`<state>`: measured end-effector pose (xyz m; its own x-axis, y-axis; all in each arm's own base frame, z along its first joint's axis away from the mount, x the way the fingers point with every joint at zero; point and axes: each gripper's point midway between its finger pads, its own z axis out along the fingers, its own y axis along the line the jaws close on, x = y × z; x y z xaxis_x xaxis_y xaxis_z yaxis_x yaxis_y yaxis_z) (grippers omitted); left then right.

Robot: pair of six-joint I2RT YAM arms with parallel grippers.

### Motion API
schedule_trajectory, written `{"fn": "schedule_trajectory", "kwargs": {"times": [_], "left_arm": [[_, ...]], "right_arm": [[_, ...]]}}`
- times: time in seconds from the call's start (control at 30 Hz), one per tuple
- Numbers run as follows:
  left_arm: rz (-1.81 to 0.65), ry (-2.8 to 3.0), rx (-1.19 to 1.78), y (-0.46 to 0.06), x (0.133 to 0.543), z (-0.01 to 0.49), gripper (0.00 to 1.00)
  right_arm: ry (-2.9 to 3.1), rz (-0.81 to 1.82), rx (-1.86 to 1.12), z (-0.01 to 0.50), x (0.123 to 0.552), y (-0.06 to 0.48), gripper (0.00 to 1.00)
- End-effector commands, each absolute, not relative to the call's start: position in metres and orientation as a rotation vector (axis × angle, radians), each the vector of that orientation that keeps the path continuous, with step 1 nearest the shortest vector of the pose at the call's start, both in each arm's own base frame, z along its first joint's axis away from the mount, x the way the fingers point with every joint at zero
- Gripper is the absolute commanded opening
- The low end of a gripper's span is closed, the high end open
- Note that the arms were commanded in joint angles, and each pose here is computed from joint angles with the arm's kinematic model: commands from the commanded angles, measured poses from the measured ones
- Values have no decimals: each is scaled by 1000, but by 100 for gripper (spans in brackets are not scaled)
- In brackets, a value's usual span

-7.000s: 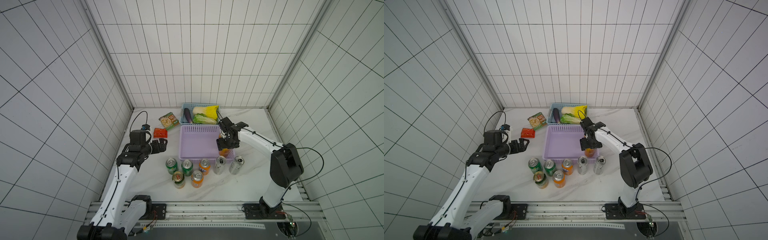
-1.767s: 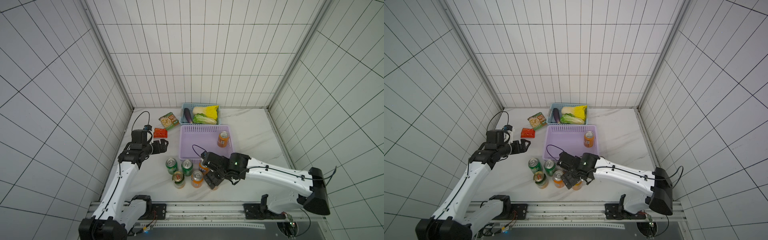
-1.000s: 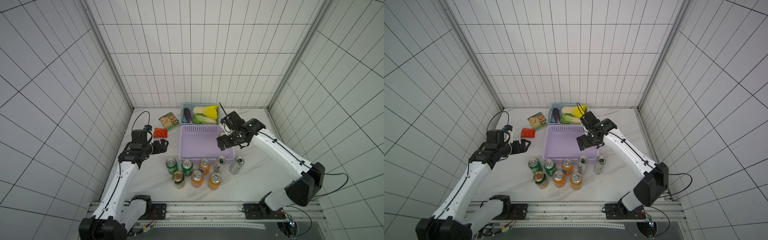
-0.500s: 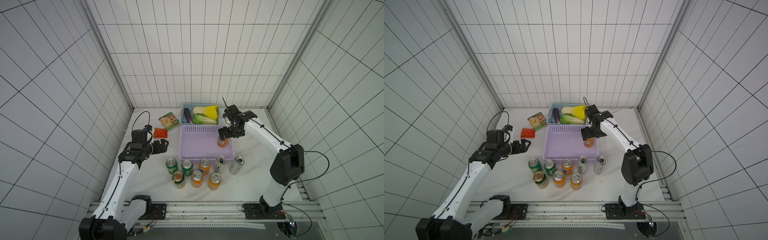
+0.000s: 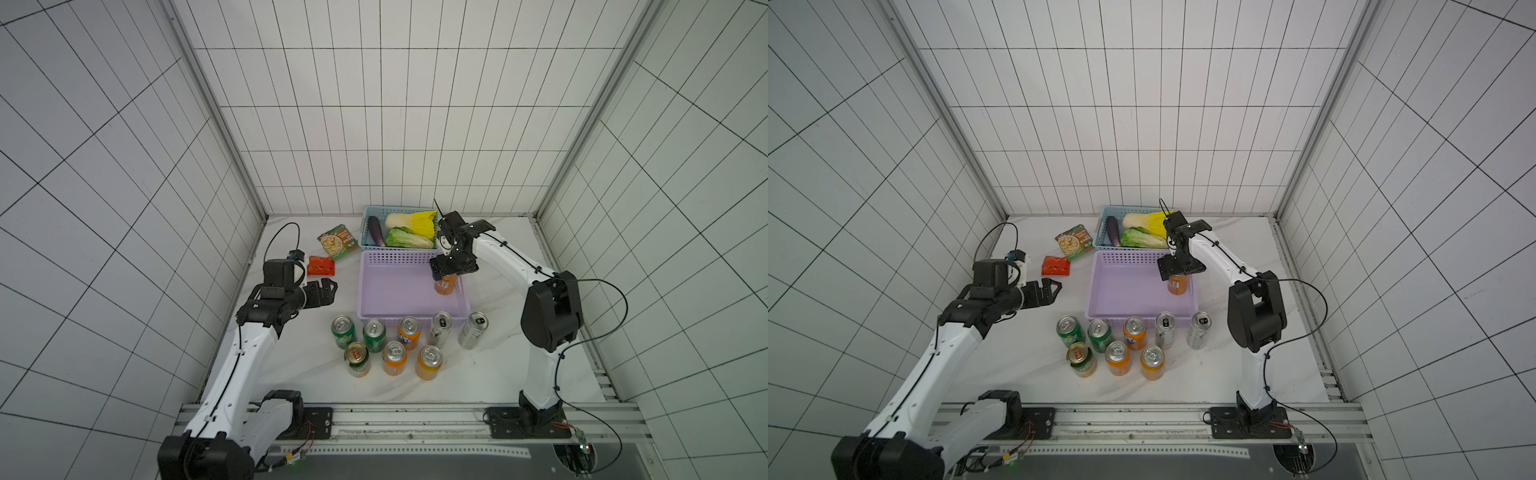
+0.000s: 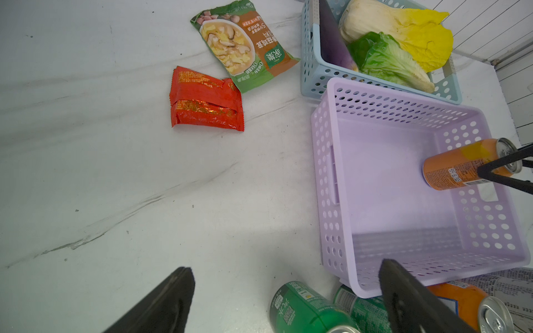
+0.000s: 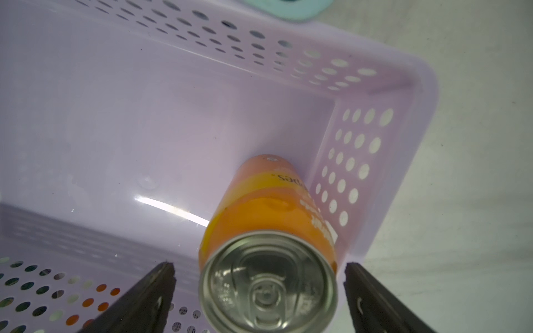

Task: Take out the drinks from the basket
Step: Pick up the drink from the basket.

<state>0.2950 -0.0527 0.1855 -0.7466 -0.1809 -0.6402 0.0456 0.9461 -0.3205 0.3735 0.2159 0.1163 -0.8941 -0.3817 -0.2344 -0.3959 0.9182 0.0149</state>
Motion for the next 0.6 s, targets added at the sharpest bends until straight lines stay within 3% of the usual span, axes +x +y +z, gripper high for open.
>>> {"fn": "schedule_trajectory", "kwargs": {"times": [0.0, 0.57], "left_arm": [[-413, 2378, -80, -52, 296, 186, 98], [-416, 2381, -80, -53, 296, 185, 98]], "right_arm": [[2842, 110, -587, 118, 383, 221, 93], [2894, 45, -580, 93, 384, 217, 78]]}}
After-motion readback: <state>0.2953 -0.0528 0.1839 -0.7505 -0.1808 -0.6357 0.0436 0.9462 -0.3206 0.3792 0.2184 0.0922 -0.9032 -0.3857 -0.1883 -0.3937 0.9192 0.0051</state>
